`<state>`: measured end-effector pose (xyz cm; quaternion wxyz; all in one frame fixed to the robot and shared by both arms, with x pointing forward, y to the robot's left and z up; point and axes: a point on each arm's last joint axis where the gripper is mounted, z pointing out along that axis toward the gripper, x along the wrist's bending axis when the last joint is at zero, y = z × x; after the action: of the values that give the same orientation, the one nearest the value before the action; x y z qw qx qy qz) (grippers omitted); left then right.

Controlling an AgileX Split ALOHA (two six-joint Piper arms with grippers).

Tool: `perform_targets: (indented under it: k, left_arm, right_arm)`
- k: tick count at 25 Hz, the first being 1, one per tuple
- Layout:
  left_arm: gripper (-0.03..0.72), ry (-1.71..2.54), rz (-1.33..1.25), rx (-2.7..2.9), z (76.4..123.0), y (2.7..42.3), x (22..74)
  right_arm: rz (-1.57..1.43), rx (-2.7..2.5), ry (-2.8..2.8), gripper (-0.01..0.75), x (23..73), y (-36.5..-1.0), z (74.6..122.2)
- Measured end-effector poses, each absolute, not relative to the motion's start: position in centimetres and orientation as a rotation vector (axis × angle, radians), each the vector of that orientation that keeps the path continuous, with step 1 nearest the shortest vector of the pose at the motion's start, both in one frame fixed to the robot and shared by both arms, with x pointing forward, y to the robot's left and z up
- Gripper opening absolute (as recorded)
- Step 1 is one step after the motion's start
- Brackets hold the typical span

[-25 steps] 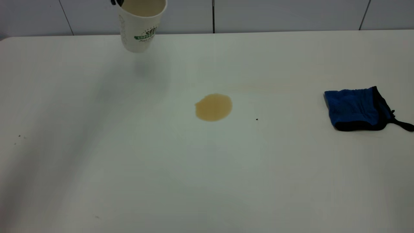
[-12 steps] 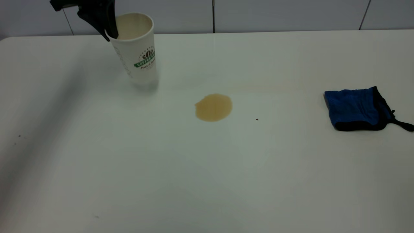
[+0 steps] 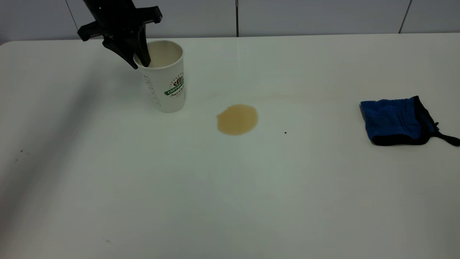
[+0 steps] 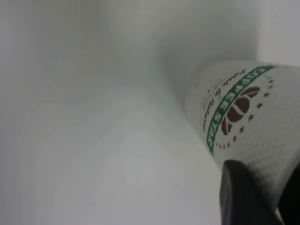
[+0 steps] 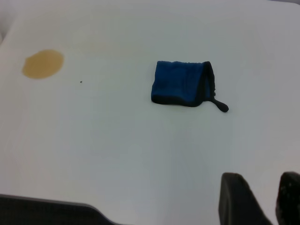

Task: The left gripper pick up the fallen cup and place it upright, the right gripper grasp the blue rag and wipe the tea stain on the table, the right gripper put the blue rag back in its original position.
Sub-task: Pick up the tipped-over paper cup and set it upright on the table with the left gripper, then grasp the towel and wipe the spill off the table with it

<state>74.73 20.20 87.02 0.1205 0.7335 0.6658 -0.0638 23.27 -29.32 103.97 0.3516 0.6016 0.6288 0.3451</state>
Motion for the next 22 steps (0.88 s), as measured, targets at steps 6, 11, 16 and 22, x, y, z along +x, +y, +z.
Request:
perform_targets:
  k: [6, 11, 16, 22]
  left_arm:
    - [0.575, 1.872, -0.168, 2.195, 87.1, 20.2, 74.8]
    - [0.663, 1.74, -0.108, 2.261, 91.5, 20.2, 74.7]
    - [0.584, 1.592, 0.054, 2.255, 100.8, 20.4, 73.7]
    - [0.45, 1.538, 0.22, 2.169, 108.6, 21.0, 71.4]
  right_arm:
    - [0.893, 1.557, 1.627, 0.243, 23.3, -29.3, 104.0]
    - [0.893, 1.557, 1.627, 0.243, 23.3, -29.3, 104.0]
    - [0.893, 1.557, 1.627, 0.243, 23.3, -29.3, 104.0]
    - [0.893, 1.557, 1.627, 0.243, 23.3, -29.3, 104.0]
